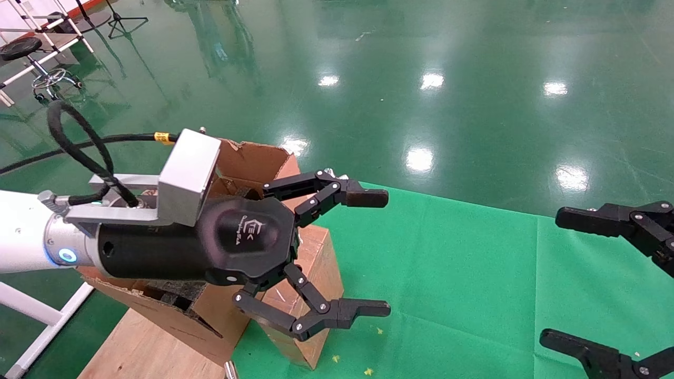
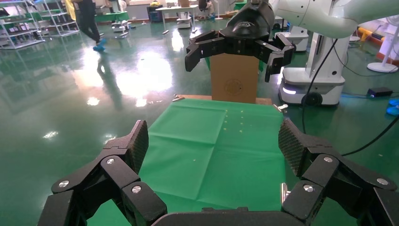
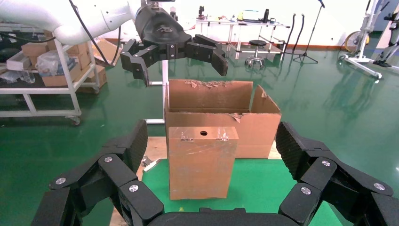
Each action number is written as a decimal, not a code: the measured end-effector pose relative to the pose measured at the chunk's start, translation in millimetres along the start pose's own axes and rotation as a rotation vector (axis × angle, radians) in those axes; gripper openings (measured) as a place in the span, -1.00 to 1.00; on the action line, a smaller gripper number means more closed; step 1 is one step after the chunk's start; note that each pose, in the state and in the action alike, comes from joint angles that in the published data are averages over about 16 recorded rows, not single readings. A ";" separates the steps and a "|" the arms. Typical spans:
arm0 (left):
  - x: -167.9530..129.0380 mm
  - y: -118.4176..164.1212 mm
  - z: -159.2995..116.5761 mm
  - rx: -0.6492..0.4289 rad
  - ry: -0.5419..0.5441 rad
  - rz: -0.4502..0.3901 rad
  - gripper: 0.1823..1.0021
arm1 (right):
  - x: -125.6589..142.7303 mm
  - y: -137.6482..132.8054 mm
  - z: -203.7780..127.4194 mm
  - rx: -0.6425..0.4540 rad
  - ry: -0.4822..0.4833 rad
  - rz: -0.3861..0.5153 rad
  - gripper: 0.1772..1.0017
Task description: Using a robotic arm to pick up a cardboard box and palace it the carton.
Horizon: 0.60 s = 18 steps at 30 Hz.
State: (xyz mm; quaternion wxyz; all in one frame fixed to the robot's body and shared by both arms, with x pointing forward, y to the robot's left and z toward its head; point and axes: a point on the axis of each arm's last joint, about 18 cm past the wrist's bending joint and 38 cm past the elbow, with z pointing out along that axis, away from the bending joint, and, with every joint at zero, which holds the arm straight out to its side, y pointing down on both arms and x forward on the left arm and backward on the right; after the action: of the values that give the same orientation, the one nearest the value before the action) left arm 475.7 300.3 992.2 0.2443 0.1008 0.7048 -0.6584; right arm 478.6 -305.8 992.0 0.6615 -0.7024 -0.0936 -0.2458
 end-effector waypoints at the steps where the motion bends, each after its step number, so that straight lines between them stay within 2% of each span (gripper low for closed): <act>1: 0.0 0.0 0.0 0.000 0.000 0.000 1.00 | 0.0 0.0 0.0 0.000 0.000 0.000 1.00; 18: 0.0 0.0 0.0 0.000 0.000 0.000 1.00 | 0.0 0.0 0.0 0.000 0.000 0.000 1.00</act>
State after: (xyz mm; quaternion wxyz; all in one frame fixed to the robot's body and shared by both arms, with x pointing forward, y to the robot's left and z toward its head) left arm 475.7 300.3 992.2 0.2443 0.1008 0.7048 -0.6584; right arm 478.6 -305.8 992.0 0.6615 -0.7024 -0.0936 -0.2458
